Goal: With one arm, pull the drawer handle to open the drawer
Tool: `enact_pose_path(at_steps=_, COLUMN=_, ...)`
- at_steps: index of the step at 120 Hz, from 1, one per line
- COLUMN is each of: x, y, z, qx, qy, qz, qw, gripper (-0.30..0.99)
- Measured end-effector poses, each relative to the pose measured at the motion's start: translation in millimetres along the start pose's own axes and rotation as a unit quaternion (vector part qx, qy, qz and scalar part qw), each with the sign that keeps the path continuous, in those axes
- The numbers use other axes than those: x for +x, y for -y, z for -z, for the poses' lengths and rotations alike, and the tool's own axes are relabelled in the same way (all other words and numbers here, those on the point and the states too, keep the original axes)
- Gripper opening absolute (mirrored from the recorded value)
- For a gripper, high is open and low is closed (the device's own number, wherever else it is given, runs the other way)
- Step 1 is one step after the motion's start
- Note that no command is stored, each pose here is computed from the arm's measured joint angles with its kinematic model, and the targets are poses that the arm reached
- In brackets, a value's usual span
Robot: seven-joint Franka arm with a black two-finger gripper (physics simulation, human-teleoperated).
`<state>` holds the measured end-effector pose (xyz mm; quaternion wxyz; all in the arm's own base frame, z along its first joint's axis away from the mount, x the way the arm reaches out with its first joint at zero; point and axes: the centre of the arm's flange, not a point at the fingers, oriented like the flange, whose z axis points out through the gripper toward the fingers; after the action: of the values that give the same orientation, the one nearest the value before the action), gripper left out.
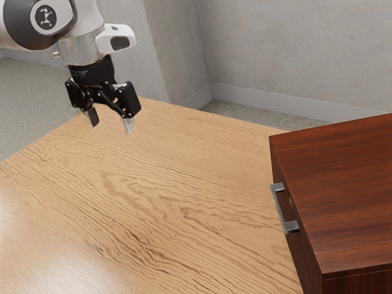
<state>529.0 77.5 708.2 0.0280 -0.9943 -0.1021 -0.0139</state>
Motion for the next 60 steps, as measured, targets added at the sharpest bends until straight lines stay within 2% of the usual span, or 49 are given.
enact_pose_path(at_steps=26, x=4, y=12, z=1, qx=-0.020, qy=-0.010, qz=-0.014, qw=1.000, gripper=0.69)
enact_pose_path(at_steps=30, x=1, y=14, z=15, qx=-0.025, qy=-0.025, qz=-0.016, qw=0.999, gripper=0.69)
enact_pose_path(at_steps=38, x=-14, y=19, z=68, qx=-0.031, qy=-0.075, qz=-0.013, qw=0.997, gripper=0.69)
enact_pose_path(at_steps=43, x=-21, y=22, z=85, qx=-0.036, qy=-0.089, qz=0.002, qw=0.995, gripper=0.69)
enact_pose_path(at_steps=60, x=-25, y=22, z=92, qx=-0.077, qy=-0.077, qz=0.118, qw=0.987, gripper=0.69)
